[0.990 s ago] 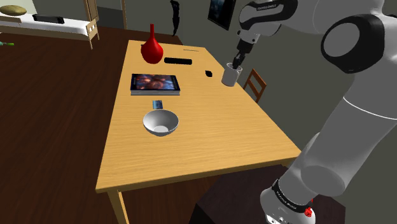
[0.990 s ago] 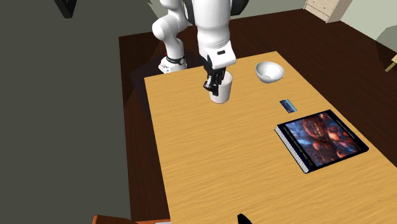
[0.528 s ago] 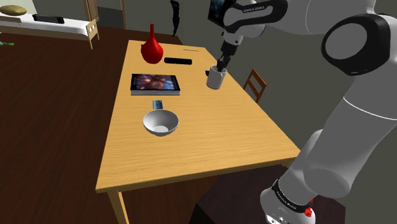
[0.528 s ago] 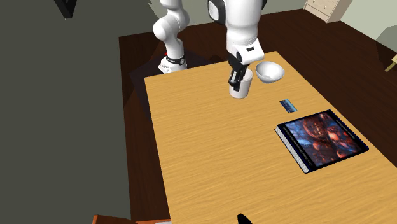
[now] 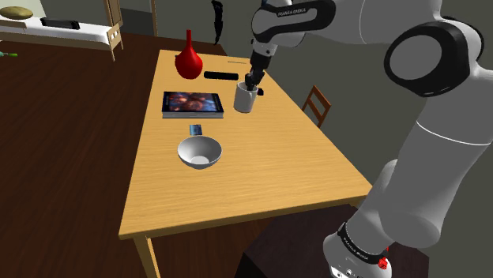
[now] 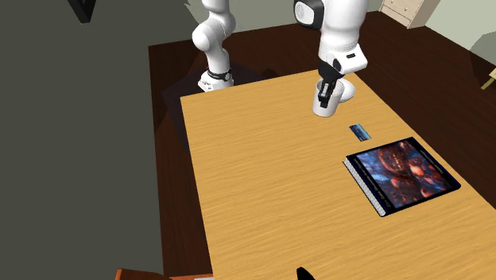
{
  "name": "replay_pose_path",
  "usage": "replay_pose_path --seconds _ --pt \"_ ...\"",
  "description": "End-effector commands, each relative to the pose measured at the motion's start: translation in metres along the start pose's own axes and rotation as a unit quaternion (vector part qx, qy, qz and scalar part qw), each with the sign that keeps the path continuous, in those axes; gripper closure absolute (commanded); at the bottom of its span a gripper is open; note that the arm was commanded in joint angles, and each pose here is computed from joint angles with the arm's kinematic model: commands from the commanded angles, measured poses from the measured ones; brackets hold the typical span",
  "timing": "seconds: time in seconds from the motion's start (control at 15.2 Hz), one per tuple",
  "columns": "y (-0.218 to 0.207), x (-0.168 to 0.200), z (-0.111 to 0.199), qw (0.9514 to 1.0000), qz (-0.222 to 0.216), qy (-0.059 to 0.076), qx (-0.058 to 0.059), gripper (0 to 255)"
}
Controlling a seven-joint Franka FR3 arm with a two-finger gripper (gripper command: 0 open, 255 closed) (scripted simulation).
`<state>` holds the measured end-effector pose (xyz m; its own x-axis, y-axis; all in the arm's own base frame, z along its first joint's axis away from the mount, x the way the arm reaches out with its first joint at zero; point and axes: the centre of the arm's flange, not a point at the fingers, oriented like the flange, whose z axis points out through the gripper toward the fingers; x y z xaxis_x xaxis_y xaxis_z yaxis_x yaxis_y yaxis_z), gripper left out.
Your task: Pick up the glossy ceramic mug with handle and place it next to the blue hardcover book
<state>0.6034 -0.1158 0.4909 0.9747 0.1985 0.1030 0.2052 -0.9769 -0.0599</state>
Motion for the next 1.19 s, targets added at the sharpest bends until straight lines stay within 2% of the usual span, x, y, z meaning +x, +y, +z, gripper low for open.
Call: replay_pose_path --seconds 0.0,1.12 --pt "-0.019 0.015 0.006 1.0 0.001 0.0 0.0 255" --pt "-0.189 0.153 0.056 1.0 0.001 0.0 0.0 255"
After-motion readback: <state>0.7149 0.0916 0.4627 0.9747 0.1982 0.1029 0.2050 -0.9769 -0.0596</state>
